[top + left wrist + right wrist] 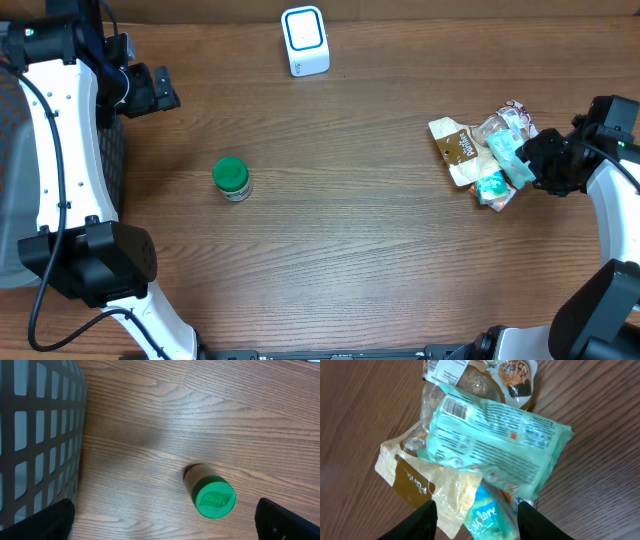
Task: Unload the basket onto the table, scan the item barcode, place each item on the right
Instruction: 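Carry the green packet right and drop it on the pile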
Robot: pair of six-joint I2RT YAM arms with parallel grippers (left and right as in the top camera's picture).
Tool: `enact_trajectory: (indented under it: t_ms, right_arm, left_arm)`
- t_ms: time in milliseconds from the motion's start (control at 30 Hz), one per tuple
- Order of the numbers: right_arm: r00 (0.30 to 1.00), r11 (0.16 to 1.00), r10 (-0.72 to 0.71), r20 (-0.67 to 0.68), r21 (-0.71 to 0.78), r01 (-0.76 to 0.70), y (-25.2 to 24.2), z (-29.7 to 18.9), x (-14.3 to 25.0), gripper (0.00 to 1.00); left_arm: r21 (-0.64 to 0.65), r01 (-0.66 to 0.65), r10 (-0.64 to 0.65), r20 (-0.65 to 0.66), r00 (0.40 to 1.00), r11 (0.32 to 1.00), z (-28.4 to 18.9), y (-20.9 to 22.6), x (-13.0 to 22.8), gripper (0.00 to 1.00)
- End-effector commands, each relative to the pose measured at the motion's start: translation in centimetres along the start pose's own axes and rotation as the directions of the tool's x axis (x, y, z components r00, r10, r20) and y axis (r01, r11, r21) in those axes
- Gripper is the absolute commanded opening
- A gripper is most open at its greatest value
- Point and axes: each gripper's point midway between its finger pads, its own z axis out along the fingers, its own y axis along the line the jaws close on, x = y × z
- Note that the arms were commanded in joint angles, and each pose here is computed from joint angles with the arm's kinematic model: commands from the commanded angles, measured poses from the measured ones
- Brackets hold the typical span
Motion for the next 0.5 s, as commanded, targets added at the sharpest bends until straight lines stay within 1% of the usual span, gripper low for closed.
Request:
enact_trajectory:
  t_ms: [0,67,133,233,333,400,467]
  right_arm:
    - [1.0,1.0,0.008,0.002,0.028,-0.008,-0.6,-0.3,0.2,0.53]
    - [1.0,1.0,0.01,-0.011,0.03,-0.01,-0.6,-0.4,0.4,0.52]
    - [0.999,1.0,0.004,-0.034,-0.006,-0.004,0.4,-0.9,0.9,0.5]
    - [0.997,0.991,-0.037,-0.064,-0.129,0.029,3.2,-2.0,1.6,0.48]
    - [0.981,0.938,-0.178,-0.083,-0.315,0.143,7.6,-3.7,3.2,0.47]
    - [0.968,0.909,-0.232,-0.096,-0.376,0.18,9.7,-4.3,4.5,0.48]
    - [0.945,0.873,-0.311,-0.103,-0.424,0.241,11.8,-4.4,6.2,0.51]
  left_arm:
    - [-0.003,-0.024,0.024,0.031,0.999,1.0,-1.2,0.1,-0.1,1.0]
    - [-0.003,-0.024,0.024,0.031,0.999,1.0,-1.2,0.1,-0.1,1.0]
    - [-0.003,-0.024,0.024,0.031,0.999,1.0,-1.2,0.1,-0.1,1.0]
    - [-0.003,-0.024,0.024,0.031,0.999,1.0,-1.2,0.1,-0.1,1.0]
    - [-0.003,-0.024,0.024,0.031,0.999,1.0,-1.2,0.1,-0.1,0.99]
    - [-0.003,-0.024,0.024,0.031,0.999,1.0,-1.2,0.1,-0.1,1.0]
    - [-0.003,-0.024,0.024,0.031,0.999,1.0,-1.2,0.1,-0.1,1.0]
